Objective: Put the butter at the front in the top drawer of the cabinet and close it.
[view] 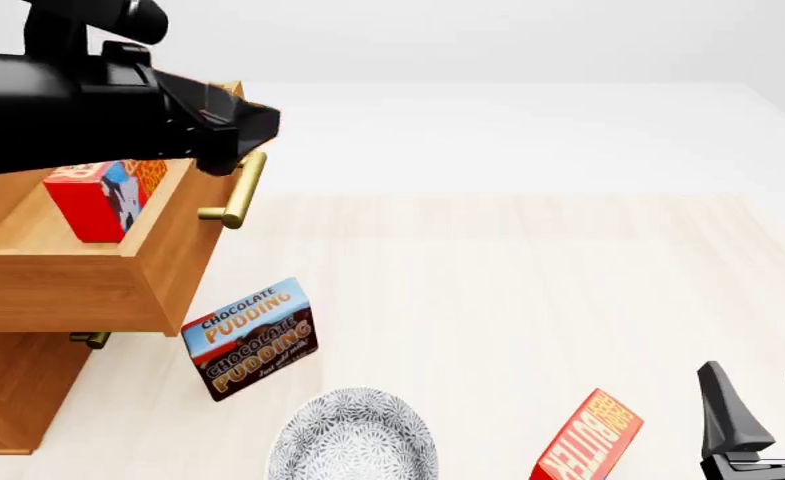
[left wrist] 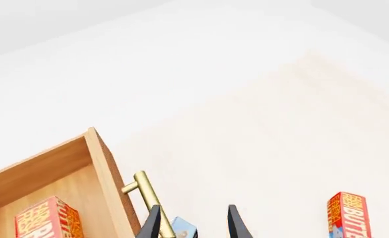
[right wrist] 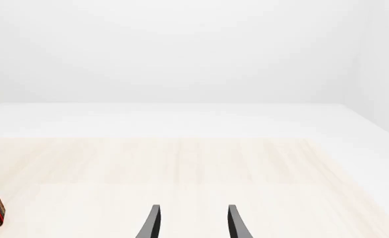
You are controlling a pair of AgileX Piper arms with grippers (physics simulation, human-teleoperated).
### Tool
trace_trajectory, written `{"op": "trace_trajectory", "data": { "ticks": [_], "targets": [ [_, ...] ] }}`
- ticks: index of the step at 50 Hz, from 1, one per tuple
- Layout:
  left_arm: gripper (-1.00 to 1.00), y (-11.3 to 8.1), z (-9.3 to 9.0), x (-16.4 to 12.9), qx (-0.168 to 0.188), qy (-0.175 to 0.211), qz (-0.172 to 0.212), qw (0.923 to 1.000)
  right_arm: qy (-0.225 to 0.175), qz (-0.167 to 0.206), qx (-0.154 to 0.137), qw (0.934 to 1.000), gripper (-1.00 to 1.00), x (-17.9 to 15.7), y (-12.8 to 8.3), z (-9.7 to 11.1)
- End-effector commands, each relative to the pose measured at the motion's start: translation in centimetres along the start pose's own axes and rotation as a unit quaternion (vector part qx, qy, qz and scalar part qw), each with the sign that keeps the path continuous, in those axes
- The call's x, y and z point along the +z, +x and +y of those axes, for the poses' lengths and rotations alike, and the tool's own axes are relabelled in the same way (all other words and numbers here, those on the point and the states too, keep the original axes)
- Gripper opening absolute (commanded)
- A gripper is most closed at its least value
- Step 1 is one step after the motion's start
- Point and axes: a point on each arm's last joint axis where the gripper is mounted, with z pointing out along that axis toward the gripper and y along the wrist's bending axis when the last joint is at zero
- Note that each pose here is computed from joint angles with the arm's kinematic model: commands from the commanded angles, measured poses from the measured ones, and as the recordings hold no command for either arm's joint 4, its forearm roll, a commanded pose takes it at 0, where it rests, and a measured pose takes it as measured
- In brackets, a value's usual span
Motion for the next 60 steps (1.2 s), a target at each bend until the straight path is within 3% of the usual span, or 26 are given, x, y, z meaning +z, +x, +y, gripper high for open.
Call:
{"op": "trace_trajectory", "data": {
  "ticks": [1,13,24,60],
  "targets": [
    [1.00,-0.8,-1.6,3.7,-0.005,0.027,-0.003,0.9996,0.000,0.000,0.000,1.0000,1.00,0.0,0.1,0.0],
    [1.00,0.3,-3.2,9.0,-0.017,0.046,0.018,0.9986,0.000,0.000,0.000,1.0000,1.00,0.0,0.1,0.0],
    [1.00,1.5,-3.9,12.0,-0.033,0.051,0.023,0.9979,0.000,0.000,0.000,1.0000,1.00,0.0,0.1,0.0],
    [1.00,6.5,-4.6,17.5,-0.072,0.049,0.051,0.9949,0.000,0.000,0.000,1.0000,1.00,0.1,0.0,0.0]
  ]
}}
